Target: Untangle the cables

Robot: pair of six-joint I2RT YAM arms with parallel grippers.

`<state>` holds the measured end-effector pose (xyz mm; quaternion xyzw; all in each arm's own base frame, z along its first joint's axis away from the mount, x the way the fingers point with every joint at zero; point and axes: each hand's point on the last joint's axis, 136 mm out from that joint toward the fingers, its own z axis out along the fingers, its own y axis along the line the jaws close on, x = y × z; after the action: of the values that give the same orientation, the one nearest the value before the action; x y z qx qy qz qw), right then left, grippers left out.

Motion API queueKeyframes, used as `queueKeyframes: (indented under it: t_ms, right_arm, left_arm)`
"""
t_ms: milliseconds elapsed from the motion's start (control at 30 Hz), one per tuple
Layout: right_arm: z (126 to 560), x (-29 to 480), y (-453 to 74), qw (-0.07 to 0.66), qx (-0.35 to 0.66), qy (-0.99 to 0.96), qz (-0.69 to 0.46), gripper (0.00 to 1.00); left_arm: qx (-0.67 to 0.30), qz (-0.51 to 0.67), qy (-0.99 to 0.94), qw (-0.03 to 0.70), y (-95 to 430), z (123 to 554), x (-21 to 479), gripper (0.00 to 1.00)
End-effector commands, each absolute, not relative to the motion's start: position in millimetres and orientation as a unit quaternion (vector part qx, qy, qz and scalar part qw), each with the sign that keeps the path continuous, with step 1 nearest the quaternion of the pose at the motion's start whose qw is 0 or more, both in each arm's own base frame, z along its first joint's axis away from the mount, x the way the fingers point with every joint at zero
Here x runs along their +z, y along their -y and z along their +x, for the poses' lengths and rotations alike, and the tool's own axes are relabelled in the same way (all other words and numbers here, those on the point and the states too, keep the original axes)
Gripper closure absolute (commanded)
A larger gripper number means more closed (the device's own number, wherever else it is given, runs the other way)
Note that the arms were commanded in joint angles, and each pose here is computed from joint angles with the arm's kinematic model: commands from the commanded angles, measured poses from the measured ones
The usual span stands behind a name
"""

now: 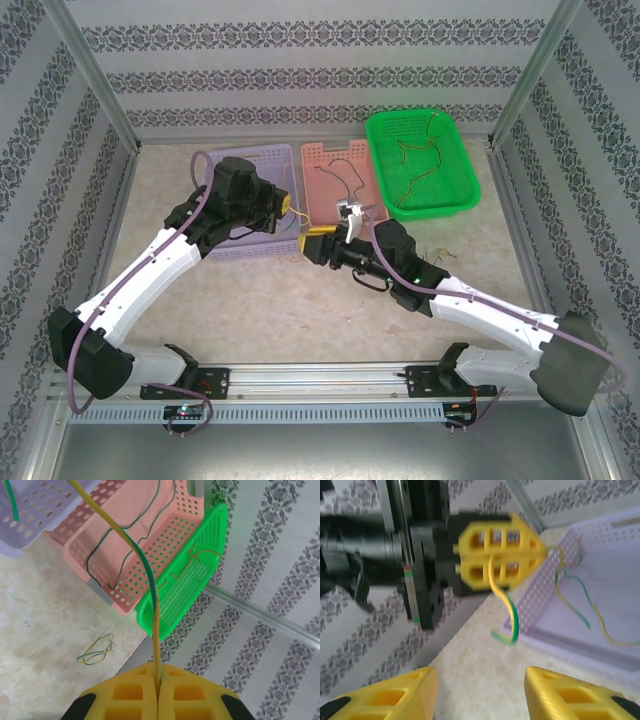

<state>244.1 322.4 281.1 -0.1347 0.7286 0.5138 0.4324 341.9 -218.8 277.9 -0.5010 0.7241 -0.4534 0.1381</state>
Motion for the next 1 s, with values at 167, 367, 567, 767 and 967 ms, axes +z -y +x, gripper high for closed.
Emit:
queueKeyframes:
  t_ms: [167, 367, 567, 767, 967]
  right_arm:
    - [270, 323, -333, 0.474, 0.548, -0.684, -0.084, 0.64]
    - [273, 318, -338, 0.459, 0.554, -0.69, -0.077, 0.82]
    - [276, 314, -345, 0.443, 0.557, -0.698, -0.081, 0.97]
    - [273, 307, -335, 0.43, 0.539, -0.719, -0.085, 1.0]
    - [241, 269, -330, 0.316, 0.504, -0.787, -0.164, 1.0]
  left_arm:
    - [-0.488, -0.527, -0.679, 0.149, 222, 352, 297, 1.0]
    - [-0.483, -0.527, -0.684, 0.144, 222, 347, 292, 1.0]
    - [-0.486, -0.528, -0.682, 0.144, 222, 346, 291, 1.0]
    - [-0.474, -0.524, -0.69, 0.159, 216, 344, 290, 1.0]
    - [-0.466, -0.438, -0.745, 0.191, 218, 360, 299, 1.0]
